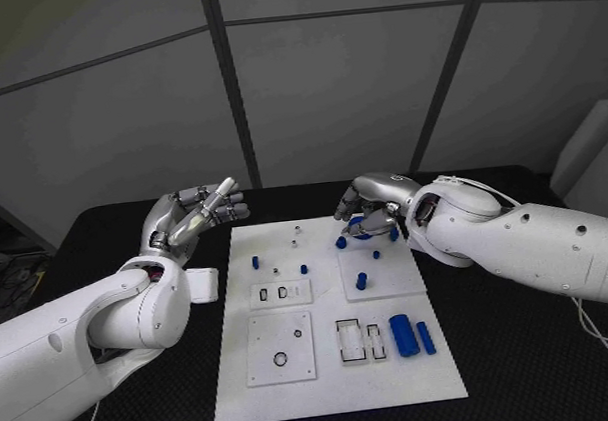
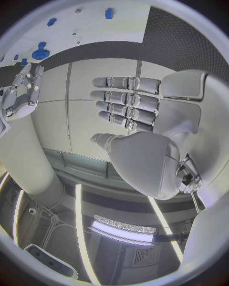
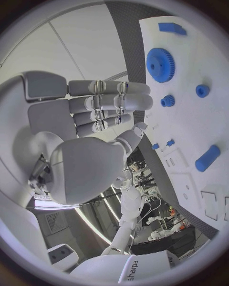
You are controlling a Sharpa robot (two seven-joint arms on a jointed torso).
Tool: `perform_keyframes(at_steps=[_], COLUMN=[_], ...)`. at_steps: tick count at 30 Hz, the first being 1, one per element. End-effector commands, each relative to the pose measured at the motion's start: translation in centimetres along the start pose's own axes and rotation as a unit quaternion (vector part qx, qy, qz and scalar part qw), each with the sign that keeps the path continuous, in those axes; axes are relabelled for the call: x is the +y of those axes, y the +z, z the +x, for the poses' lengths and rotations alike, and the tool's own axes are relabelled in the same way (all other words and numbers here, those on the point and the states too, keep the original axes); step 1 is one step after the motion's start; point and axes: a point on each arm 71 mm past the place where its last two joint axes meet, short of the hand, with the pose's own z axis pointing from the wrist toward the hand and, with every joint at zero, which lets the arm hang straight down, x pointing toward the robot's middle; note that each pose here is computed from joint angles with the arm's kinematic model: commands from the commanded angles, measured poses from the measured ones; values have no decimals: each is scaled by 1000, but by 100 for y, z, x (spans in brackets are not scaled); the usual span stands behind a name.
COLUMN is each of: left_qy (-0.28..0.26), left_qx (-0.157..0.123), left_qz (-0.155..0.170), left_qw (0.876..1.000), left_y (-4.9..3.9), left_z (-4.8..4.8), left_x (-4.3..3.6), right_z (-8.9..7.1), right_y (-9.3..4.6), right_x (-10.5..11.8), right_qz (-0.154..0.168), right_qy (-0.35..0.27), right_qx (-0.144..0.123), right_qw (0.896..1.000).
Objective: Assemble the parts on the task board
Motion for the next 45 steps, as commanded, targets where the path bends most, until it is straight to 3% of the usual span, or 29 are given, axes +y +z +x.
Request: perform_keyframes(at_steps=[1, 10, 45], left_qy=[-2, -6, -7], left_qx=[16, 23, 26], left_qz=[2, 2, -3], left_qw=[1000, 1000, 1000], left_y=[-8, -37, -47], left_z=[44, 71, 49], left_x=[-22, -44, -46], right_z=[38, 56, 102], right_y=[19, 43, 127], right_x=[-7, 0, 37], right_qz=[25, 36, 33], right_qy=[-64, -88, -97], right_qx=[38, 54, 64], right_qw=[997, 994, 993])
